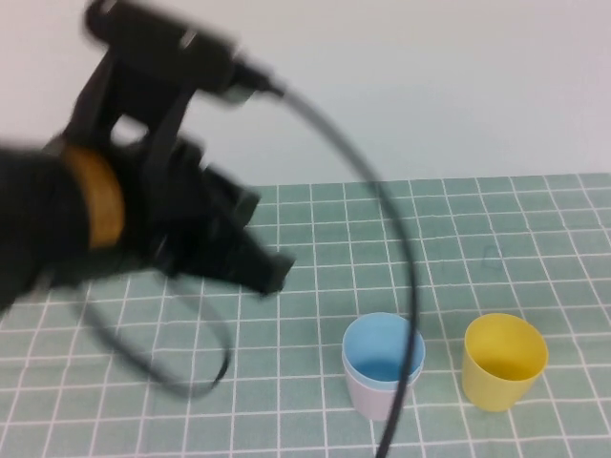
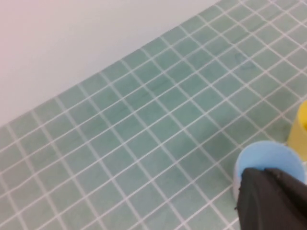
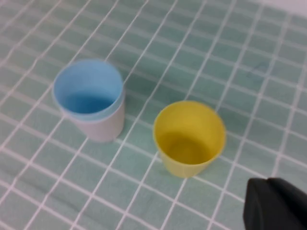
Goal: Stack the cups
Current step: Pick up the yellow cup
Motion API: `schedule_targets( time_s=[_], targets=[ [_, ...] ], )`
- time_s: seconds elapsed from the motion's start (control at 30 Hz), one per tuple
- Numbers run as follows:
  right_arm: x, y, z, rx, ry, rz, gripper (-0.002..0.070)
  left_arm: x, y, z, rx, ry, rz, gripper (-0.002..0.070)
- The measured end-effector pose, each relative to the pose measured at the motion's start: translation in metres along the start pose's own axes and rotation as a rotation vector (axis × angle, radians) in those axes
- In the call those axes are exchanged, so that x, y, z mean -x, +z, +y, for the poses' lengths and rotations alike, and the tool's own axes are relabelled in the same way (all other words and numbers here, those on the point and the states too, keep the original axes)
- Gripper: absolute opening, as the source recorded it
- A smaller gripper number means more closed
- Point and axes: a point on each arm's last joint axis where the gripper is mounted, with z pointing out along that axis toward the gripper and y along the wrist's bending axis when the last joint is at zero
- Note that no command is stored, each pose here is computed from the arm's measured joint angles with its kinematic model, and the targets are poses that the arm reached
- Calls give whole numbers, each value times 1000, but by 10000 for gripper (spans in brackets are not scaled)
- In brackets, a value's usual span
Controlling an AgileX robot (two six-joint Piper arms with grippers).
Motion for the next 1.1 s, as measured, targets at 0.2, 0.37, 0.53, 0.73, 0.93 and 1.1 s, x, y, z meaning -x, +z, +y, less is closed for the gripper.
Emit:
schedule_targets(
  time_s=[0.2, 0.37, 0.53, 0.73, 0.93, 1.1],
  targets=[
    [30, 70, 0, 65, -101, 219, -1, -40, -19, -3, 36, -16, -51, -1],
    [44, 128, -8, 40, -68, 393, 67, -64, -35, -7, 3, 28, -118, -1],
    [55, 174, -15, 38, -37, 501, 264, -78, -44, -4, 2, 28, -144, -1],
    [51, 209, -18, 53, -25, 608, 368, -80, -48, -1, 12, 20, -145, -1],
    [40, 225, -23, 18, -35, 671, 368, -80, -48, -1, 12, 18, -145, -1],
    [38, 230, -25, -6, -38, 688, 246, -81, -48, -1, 13, 16, -144, -1]
  ],
)
